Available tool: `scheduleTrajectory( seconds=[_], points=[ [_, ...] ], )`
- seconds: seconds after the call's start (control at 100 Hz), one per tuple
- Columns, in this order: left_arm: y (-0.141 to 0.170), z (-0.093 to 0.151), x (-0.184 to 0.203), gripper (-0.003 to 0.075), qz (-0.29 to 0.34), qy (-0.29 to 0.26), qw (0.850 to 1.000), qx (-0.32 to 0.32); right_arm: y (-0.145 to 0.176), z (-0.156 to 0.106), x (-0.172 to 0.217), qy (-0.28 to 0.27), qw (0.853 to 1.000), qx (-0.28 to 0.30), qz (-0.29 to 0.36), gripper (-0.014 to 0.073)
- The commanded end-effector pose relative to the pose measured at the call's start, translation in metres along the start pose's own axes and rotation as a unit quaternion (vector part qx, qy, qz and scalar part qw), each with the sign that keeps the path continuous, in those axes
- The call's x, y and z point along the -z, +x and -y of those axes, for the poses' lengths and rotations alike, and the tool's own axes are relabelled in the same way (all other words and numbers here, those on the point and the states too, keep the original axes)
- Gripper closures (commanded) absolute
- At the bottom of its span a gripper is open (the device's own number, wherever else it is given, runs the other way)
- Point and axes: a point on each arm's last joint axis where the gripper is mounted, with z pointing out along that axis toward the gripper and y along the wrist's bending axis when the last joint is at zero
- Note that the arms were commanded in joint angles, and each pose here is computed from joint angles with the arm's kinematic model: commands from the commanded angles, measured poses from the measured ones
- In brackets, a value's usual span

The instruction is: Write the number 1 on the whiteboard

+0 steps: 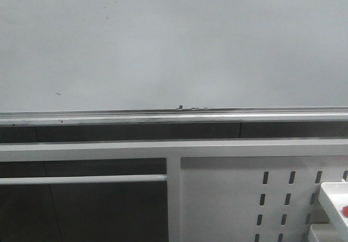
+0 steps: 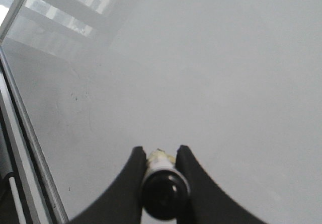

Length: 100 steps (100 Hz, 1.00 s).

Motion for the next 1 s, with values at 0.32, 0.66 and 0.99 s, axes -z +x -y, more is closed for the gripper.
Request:
scheduleTrajectory(
  seconds=[0.32, 0.66, 0.99],
  points=[
    [-0.013, -0.002, 0.0, 0.074, 0.034, -0.016, 0.999, 0.001, 0.005, 0.009, -0.02, 0.064, 0.998, 0.004, 0.028, 0.0645],
    [-0.013, -0.002, 0.0, 0.074, 0.034, -0.017, 0.999, 0.001, 0.019, 0.02, -0.025, 0.143, 0.99, 0.008, -0.017, 0.0645],
    [-0.013, -0.002, 0.0, 0.074, 0.035, -0.017, 0.999, 0.001, 0.033, 0.011, -0.037, 0.132, 0.99, 0.014, -0.042, 0.0645]
  ],
)
